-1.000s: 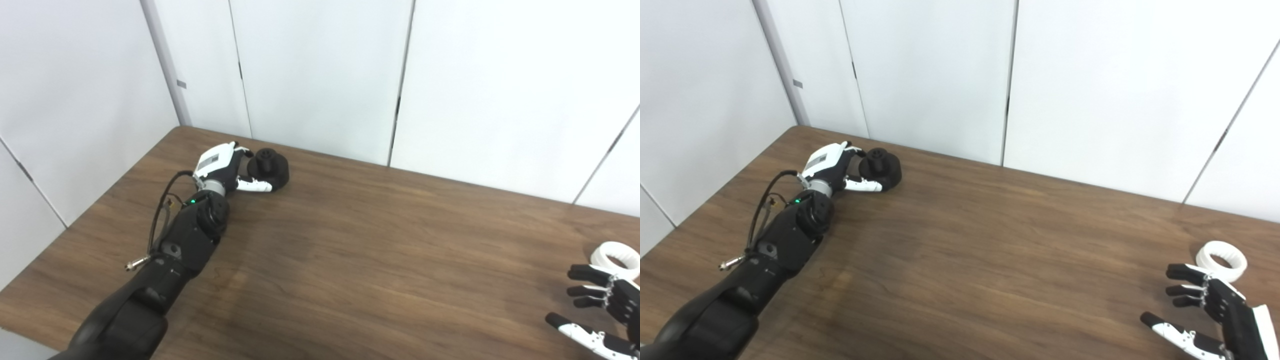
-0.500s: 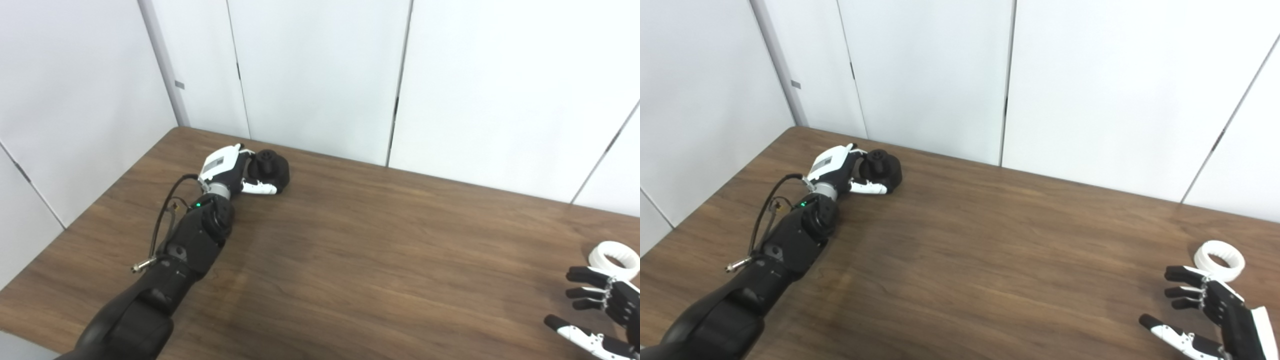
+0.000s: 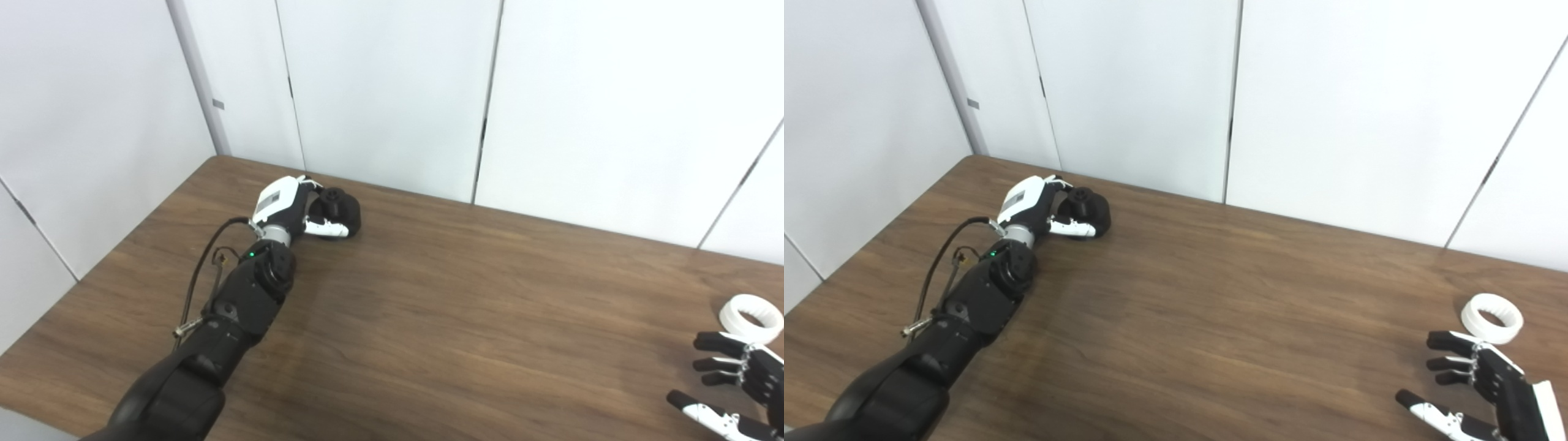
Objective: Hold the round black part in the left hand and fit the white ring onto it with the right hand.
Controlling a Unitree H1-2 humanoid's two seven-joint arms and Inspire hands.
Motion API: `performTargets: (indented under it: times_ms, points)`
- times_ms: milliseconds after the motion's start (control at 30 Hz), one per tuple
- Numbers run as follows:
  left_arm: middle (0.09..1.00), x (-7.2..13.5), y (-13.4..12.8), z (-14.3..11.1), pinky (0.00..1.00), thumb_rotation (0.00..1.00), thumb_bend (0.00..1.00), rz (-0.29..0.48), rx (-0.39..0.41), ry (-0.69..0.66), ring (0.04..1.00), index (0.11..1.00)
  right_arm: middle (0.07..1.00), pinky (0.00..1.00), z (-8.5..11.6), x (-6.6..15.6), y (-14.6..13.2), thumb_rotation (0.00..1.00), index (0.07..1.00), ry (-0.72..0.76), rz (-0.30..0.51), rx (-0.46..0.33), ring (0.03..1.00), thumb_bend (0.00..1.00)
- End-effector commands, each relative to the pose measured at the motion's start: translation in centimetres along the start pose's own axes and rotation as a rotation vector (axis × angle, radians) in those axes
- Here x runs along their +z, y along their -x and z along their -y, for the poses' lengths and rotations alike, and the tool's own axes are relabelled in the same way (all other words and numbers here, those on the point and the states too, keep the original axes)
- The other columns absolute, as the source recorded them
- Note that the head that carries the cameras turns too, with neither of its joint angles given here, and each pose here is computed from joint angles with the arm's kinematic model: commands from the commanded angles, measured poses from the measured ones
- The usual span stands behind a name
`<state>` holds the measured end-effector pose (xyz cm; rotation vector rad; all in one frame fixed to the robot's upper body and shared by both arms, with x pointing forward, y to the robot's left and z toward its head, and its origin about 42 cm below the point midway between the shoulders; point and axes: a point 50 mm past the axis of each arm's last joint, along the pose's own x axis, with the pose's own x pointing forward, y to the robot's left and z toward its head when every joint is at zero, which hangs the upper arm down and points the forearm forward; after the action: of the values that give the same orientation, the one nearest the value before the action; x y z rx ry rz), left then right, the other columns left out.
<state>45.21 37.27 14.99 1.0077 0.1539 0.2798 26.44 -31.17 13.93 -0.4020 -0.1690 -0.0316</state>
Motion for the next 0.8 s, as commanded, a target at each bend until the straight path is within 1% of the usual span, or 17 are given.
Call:
performTargets:
  times_ms: [0,233,467,633,700,733,767]
  points:
    - [0.919,2.0,-1.5,-2.6,0.84,0.24,0.99,0.071,0.099,0.026,0.945,0.624,0.674,0.52,1.1,1.5,-0.7,0.02,0.659,0.018,0.081,-0.017,0.588,0.67]
    - [0.897,1.9,-1.5,-2.3,0.79,0.16,0.95,0.085,0.121,0.057,0.915,0.548,0.674,0.51,1.1,1.5,-0.8,0.06,0.659,0.019,0.079,-0.012,0.589,0.66]
    - [0.891,1.4,-1.3,-2.2,0.80,0.13,0.95,0.086,0.107,0.063,0.918,0.533,0.673,0.51,1.3,1.4,-0.9,0.06,0.661,0.019,0.079,-0.012,0.588,0.66]
    - [0.874,1.1,-1.2,-2.0,0.79,0.11,0.98,0.089,0.104,0.068,0.910,0.514,0.668,0.51,1.4,1.5,-0.9,0.05,0.659,0.023,0.088,-0.012,0.584,0.66]
    - [0.876,1.0,-1.1,-1.8,0.80,0.11,0.98,0.090,0.097,0.078,0.917,0.507,0.669,0.51,1.4,1.6,-0.9,0.04,0.659,0.021,0.089,-0.011,0.584,0.66]
    - [0.884,1.0,-1.1,-1.7,0.83,0.08,0.71,0.096,0.092,0.079,0.929,0.495,0.669,0.51,1.5,1.6,-1.0,0.03,0.659,0.021,0.091,-0.010,0.585,0.66]
    - [0.886,1.0,-1.0,-1.7,0.84,0.07,0.62,0.104,0.085,0.076,0.934,0.490,0.670,0.51,1.5,1.6,-1.0,0.03,0.658,0.021,0.092,-0.010,0.585,0.66]
